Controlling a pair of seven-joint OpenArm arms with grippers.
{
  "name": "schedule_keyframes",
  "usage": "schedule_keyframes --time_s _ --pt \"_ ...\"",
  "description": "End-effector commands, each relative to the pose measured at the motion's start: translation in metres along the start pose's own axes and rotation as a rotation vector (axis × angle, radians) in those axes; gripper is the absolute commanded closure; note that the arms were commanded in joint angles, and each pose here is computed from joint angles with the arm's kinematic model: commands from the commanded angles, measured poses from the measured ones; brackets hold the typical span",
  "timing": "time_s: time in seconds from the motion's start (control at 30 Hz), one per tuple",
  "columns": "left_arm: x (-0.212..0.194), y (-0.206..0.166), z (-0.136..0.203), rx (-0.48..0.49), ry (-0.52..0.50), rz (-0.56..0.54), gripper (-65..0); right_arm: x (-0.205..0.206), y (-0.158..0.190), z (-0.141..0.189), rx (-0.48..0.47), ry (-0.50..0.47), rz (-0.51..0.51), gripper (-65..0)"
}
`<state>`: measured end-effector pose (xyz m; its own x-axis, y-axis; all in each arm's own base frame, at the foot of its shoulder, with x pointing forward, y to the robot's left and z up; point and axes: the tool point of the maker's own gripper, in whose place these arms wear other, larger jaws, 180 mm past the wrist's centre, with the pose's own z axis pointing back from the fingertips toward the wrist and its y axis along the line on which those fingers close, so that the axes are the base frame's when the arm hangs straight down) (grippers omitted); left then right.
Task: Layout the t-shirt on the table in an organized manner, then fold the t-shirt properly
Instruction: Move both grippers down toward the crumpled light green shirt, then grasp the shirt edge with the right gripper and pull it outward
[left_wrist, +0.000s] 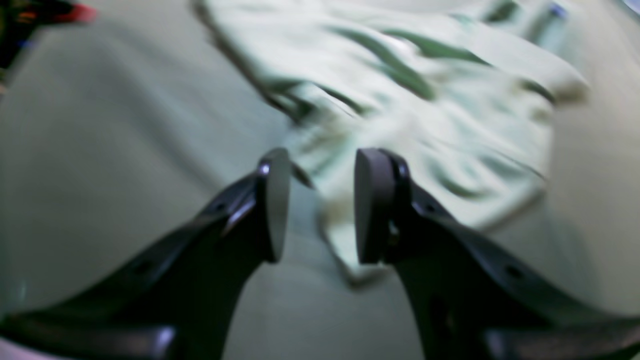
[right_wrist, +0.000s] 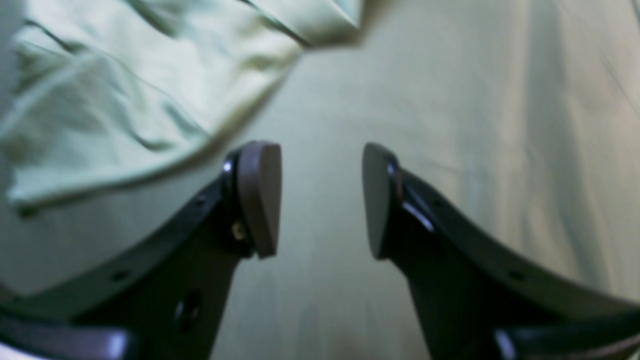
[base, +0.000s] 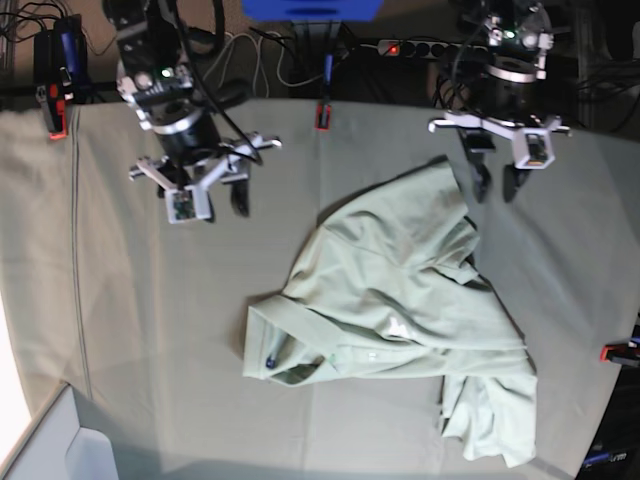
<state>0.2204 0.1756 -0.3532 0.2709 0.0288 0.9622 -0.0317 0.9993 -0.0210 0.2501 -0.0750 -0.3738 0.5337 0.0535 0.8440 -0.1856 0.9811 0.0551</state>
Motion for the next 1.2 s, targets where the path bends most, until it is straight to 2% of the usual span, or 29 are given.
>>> schedule_keyframes --time_s 0.0,0.13,0.33,0.4,0.57,0.7,0.9,1.17 --pt "0.014 -0.002 0.001 -0.008 -0.047 0.000 -21.8 0.013 0.004 -0.003 0.020 -0.045 0.012 -27.5" --pt "0.020 0.008 0.004 0.014 -0.060 -0.014 -23.8 0.020 0.020 -0.019 0.067 -0.055 0.031 -27.5" --pt "0.008 0.013 0.016 0.026 -0.021 -0.019 -45.5 0.022 0.047 -0.044 0.142 -0.045 0.082 -27.5" --pt "0.006 0.013 0.019 0.026 -0.013 -0.018 -49.1 0.024 0.056 -0.052 0.168 -0.045 0.105 -27.5" --pt "-0.005 0.015 0.018 0.033 0.015 -0.012 -49.2 0.024 0.073 -0.071 0.212 -0.029 0.161 -27.5" --pt "-0.011 0.014 0.011 0.032 0.021 -0.003 -49.3 0.023 0.080 -0.081 0.216 -0.014 0.146 -27.6" --pt "-0.048 0.018 0.006 0.057 0.103 0.029 -49.3 -0.001 0.077 -0.101 0.201 0.067 0.150 -27.6" --pt "-0.052 0.019 0.007 0.057 0.113 0.027 -49.2 -0.016 0.080 -0.111 0.199 0.118 0.147 -27.6"
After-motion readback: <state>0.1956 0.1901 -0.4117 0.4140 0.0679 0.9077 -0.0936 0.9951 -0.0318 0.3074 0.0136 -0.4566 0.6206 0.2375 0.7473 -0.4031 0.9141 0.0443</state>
